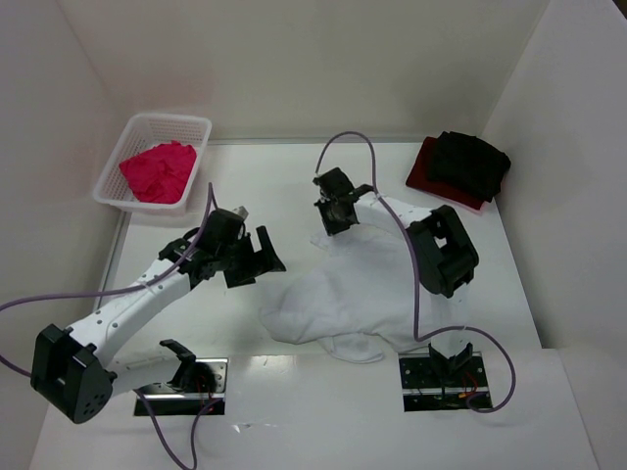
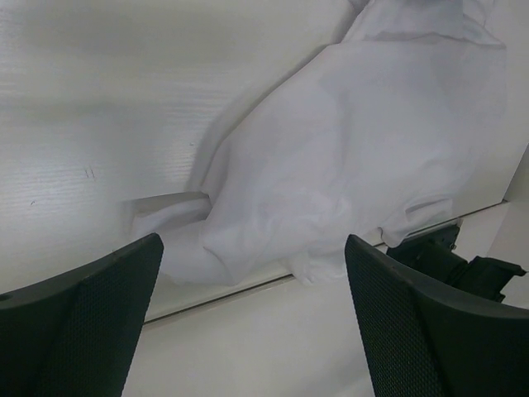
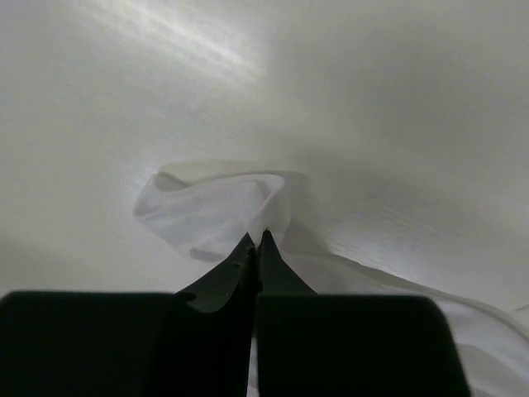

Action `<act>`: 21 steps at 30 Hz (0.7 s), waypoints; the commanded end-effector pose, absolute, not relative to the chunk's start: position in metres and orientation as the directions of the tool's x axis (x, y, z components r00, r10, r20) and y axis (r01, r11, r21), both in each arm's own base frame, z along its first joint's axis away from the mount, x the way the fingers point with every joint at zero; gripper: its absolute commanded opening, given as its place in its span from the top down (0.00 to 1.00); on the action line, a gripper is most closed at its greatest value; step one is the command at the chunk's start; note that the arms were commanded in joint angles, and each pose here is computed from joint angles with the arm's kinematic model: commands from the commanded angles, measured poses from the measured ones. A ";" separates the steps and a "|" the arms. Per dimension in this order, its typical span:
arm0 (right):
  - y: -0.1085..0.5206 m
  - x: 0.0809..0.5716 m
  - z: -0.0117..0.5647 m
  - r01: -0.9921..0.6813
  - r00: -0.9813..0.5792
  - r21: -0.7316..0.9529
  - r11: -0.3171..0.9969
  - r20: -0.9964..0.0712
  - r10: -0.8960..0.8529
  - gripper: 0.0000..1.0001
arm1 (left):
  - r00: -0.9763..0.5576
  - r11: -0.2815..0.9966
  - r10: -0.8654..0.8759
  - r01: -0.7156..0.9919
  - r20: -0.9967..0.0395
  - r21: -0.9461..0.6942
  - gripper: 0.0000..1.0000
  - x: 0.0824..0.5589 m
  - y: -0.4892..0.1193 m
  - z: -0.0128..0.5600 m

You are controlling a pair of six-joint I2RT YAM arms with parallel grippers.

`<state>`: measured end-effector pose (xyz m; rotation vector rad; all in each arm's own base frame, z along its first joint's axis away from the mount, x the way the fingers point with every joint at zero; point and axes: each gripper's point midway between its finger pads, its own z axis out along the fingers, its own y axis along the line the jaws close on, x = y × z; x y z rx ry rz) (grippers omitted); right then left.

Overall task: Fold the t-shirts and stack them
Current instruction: Flatten out the tshirt

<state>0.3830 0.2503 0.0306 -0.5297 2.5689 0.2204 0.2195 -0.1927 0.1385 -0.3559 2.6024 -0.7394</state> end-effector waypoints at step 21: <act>0.217 0.453 0.188 -0.160 -0.582 0.056 0.986 -0.811 -0.048 0.00 | -0.795 0.834 -0.473 -0.267 -0.378 -0.482 0.02 0.264 -0.168 0.120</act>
